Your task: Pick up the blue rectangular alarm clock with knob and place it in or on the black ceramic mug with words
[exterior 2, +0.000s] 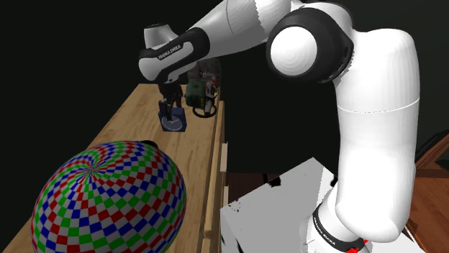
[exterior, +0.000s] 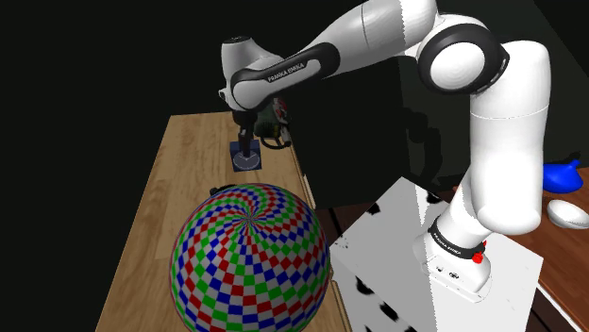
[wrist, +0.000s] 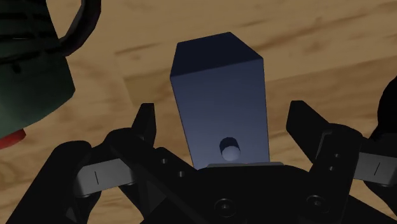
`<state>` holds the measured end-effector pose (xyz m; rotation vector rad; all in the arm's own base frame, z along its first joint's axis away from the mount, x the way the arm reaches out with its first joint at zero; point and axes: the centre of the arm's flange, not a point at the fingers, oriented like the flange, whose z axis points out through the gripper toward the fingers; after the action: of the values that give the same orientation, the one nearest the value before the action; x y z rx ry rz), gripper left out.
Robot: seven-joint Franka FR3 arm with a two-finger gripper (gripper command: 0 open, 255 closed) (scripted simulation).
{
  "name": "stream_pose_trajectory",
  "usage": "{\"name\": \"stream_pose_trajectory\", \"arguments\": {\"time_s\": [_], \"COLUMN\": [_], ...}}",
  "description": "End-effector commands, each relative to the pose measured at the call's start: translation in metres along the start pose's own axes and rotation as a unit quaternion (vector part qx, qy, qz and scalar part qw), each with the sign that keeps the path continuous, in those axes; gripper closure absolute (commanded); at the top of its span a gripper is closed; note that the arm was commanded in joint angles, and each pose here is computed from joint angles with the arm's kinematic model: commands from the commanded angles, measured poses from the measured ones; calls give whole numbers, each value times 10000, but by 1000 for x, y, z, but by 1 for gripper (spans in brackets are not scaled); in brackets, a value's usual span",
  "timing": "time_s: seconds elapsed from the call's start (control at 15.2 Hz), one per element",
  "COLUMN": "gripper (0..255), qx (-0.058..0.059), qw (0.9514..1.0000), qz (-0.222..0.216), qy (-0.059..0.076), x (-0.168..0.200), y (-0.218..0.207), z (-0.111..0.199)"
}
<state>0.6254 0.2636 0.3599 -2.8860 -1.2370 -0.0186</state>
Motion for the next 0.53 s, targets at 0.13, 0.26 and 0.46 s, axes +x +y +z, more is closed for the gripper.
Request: {"name": "stream_pose_trajectory", "arguments": {"time_s": [0.13,0.26,0.46], "gripper": [0,0,0], "qx": [0,0,0], "qw": [10000,10000,10000], "qz": [-2,-2,-2], "qy": [2,2,2], "x": [0,0,0], "y": [0,0,0], "z": [14,14,14]}}
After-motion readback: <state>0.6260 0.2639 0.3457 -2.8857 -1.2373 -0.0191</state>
